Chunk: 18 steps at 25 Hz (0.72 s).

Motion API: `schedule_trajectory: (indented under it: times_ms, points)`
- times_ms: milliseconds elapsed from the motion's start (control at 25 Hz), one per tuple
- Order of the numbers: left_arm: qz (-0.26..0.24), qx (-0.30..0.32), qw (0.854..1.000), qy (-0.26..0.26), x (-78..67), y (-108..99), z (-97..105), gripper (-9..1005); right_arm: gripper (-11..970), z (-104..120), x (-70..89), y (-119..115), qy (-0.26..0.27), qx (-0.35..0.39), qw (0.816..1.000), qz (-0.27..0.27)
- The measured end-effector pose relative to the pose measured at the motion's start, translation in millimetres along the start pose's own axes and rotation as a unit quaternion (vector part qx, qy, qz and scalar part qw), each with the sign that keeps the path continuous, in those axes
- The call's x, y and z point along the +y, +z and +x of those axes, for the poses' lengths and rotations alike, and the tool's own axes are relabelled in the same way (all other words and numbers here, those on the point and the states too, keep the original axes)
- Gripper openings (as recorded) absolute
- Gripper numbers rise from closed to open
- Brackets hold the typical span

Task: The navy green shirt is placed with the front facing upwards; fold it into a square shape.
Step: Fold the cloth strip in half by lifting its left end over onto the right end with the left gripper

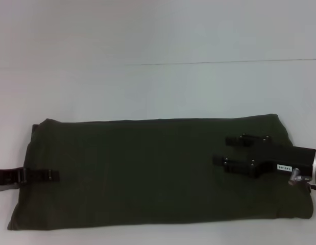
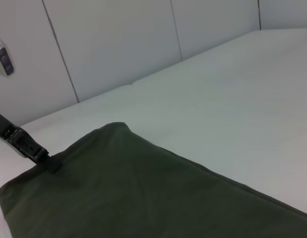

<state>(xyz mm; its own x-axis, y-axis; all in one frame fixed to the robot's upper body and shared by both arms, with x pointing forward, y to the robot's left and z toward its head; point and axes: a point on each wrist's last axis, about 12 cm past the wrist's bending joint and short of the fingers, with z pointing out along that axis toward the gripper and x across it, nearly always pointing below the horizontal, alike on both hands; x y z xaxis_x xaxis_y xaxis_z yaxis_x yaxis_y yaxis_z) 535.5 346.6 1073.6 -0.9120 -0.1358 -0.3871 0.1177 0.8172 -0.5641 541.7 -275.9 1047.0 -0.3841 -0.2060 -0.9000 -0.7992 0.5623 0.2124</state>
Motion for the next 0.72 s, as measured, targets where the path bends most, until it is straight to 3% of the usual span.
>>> schedule_trajectory:
  times_ms: [600,720]
  points:
    - [0.017,0.012,1.000,0.007,-7.4,8.5,-2.7,786,765,1.6,0.9,0.4,0.003,0.000,1.000,-0.001]
    - [0.018,0.011,1.000,0.010,-8.6,8.8,-4.6,673,765,2.0,1.0,0.1,0.004,0.000,1.000,0.000]
